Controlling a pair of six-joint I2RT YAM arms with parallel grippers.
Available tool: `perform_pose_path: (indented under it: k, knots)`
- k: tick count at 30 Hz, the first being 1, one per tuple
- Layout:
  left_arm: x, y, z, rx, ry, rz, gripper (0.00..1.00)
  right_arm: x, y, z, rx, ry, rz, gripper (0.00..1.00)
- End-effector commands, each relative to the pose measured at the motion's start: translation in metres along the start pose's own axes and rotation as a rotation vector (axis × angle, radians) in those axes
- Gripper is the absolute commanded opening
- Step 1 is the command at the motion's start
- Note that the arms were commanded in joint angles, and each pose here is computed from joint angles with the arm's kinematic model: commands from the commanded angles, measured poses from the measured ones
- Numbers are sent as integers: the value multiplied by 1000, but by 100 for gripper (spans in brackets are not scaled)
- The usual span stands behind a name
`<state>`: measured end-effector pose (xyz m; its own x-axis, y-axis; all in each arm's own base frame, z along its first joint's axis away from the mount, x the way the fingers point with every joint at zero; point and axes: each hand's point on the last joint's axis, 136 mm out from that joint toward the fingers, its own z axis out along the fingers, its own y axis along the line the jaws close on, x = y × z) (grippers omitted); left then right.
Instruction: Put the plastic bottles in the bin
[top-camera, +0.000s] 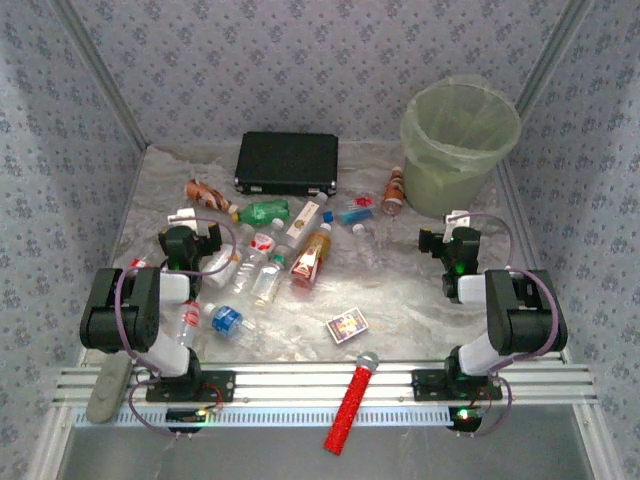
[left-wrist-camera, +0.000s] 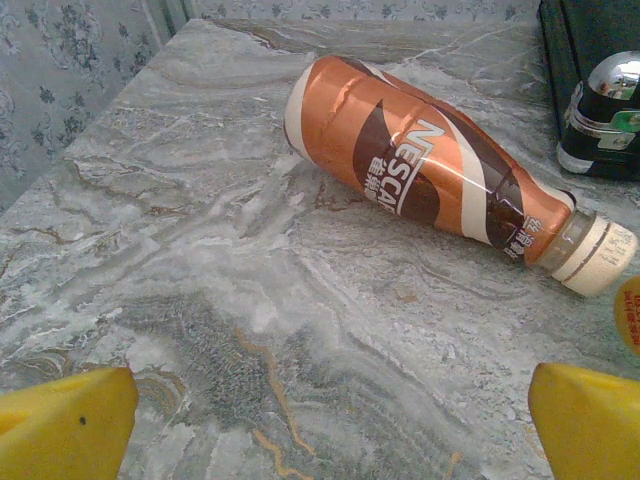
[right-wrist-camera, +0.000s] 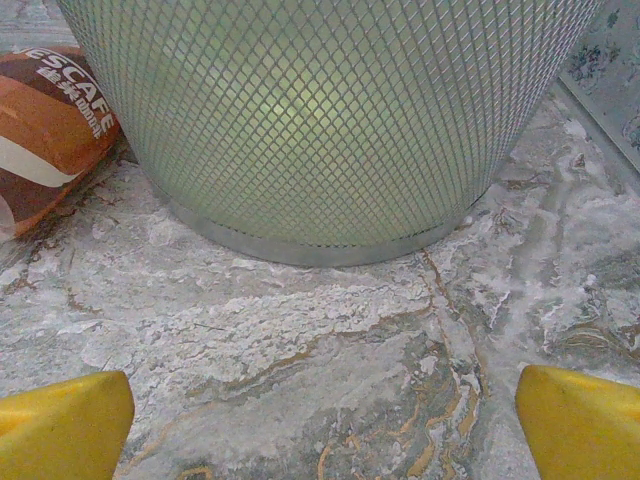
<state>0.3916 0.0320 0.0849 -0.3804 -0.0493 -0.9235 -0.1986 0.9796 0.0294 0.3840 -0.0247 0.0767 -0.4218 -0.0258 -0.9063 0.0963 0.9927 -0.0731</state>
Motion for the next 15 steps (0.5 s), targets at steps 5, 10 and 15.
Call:
perform_pose_path:
  k: [5, 10, 15]
  knots:
    - [-6, -4, 0, 34, -16, -8, 100, -10, 0, 3, -9, -19, 24, 100]
    - [-26, -8, -6, 49, 25, 17, 100, -16, 2, 1, -8, -4, 8, 100]
    - [-80, 3, -43, -25, 62, -8, 100, -39, 14, -10, -28, 88, -18, 100]
